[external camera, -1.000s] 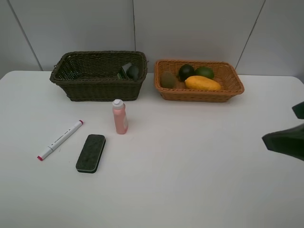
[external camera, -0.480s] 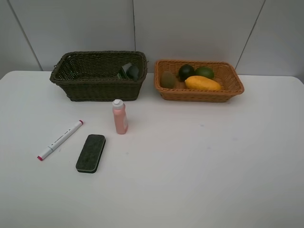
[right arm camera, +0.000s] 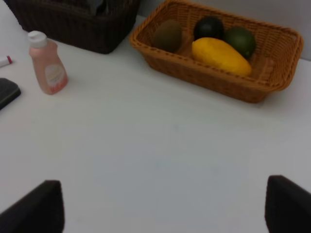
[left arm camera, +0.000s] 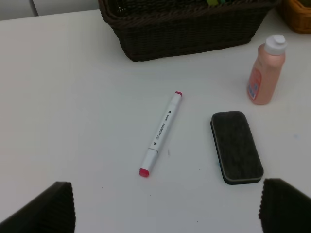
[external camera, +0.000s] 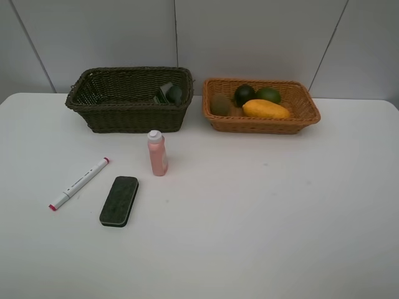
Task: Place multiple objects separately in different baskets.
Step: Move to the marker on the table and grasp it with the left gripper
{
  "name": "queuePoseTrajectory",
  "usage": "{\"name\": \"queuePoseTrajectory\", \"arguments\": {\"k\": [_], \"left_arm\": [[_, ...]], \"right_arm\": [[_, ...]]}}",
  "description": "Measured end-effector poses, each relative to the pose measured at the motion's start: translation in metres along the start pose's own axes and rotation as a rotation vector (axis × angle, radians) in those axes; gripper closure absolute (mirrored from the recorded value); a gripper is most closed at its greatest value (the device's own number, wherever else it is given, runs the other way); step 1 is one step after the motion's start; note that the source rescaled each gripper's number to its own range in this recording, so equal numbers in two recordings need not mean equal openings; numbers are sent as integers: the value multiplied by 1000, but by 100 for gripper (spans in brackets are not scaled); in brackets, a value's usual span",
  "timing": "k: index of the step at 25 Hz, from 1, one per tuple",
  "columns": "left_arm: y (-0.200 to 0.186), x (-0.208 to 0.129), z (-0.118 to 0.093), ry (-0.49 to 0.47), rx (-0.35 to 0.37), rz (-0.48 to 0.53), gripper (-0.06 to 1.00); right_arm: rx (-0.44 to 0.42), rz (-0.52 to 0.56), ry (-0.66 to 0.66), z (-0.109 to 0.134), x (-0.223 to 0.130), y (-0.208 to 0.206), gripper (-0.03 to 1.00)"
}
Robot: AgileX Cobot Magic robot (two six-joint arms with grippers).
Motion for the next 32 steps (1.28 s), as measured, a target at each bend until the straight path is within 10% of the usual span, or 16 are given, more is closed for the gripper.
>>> {"name": "queuePoseTrajectory", "arguments": {"k": [18,32], "left_arm": [[0,0,0,0,0,0,-6],[0,0,0,0,0,0,-6]], "right_arm": [[-303,-32,148,-1,-2,-4,-3],[-344,-34,169,-1,-3,-5,-3]]}}
Point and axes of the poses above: a point on each arm's last joint axis where the gripper is mounted, y pointing out along that axis toward the gripper, z along the wrist's bending axis when the last joint is at zero, x = y × z, the point moved 1 cm from there along y, pointing out along that axis toward the gripper, and after that the axes turned 6 degrees about y, right-handed, at the moved point
